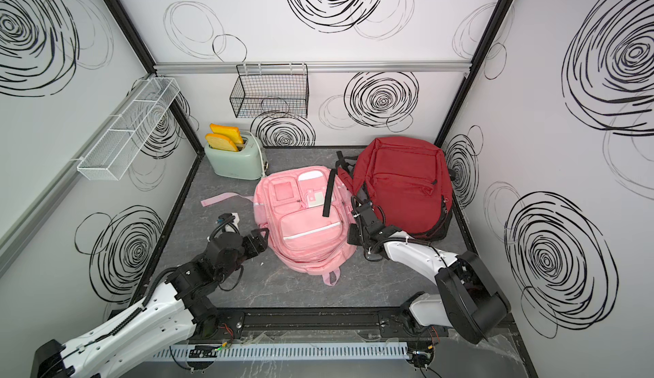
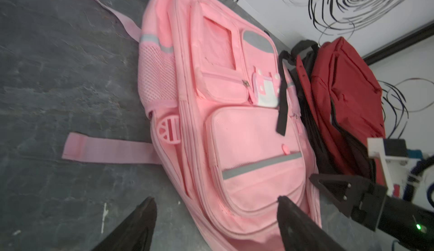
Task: Zip up the backpack
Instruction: Adjust the backpack at the center of the board.
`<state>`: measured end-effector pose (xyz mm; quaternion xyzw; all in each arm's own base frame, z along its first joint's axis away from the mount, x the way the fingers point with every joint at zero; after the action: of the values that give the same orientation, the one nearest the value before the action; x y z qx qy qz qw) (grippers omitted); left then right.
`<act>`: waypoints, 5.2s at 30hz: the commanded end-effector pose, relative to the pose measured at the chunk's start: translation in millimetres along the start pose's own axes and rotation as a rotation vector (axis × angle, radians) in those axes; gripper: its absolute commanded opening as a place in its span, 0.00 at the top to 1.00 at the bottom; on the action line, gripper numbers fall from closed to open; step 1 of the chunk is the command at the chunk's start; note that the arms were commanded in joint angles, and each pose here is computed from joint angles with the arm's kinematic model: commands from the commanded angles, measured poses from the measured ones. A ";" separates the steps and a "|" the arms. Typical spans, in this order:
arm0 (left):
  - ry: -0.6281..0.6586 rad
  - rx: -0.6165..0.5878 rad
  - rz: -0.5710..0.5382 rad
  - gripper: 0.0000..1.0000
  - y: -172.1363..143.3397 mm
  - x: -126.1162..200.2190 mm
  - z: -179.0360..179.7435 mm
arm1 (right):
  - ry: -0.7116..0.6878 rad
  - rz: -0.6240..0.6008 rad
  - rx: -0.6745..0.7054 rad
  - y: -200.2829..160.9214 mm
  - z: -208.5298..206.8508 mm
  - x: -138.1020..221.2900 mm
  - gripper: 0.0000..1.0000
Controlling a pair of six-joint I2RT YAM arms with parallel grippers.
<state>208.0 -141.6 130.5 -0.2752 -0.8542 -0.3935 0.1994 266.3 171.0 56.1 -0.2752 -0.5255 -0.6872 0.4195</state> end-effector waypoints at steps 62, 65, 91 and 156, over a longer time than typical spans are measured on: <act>0.309 0.040 -0.075 1.00 -24.3 21.2 106.9 | 0.327 0.057 -0.029 88.4 56.8 -72.5 0.35; 0.319 0.039 -0.077 1.00 -20.0 24.9 109.2 | 0.335 0.053 -0.041 100.6 61.8 -83.7 0.35; 0.158 -0.002 -0.092 1.00 11.9 5.7 22.6 | 0.507 -0.217 0.234 124.8 148.0 119.5 1.00; 0.252 -0.005 0.077 0.31 -28.1 -20.3 35.3 | 0.269 0.003 -0.144 -4.8 -1.3 25.4 0.18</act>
<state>200.9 -131.3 90.3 -0.2670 -0.7995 -0.4362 0.3149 239.4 150.5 66.4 -0.2472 -0.4171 -0.7478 0.4535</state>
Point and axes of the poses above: each gripper's point midway between its finger pads, its own x axis back along the fingers, its own z axis along the line the jaws close on, y = z × x, the point moved 1 cm from there along x, back along the fingers, and after that the axes turned 4 degrees about x, right-handed, at the moved point
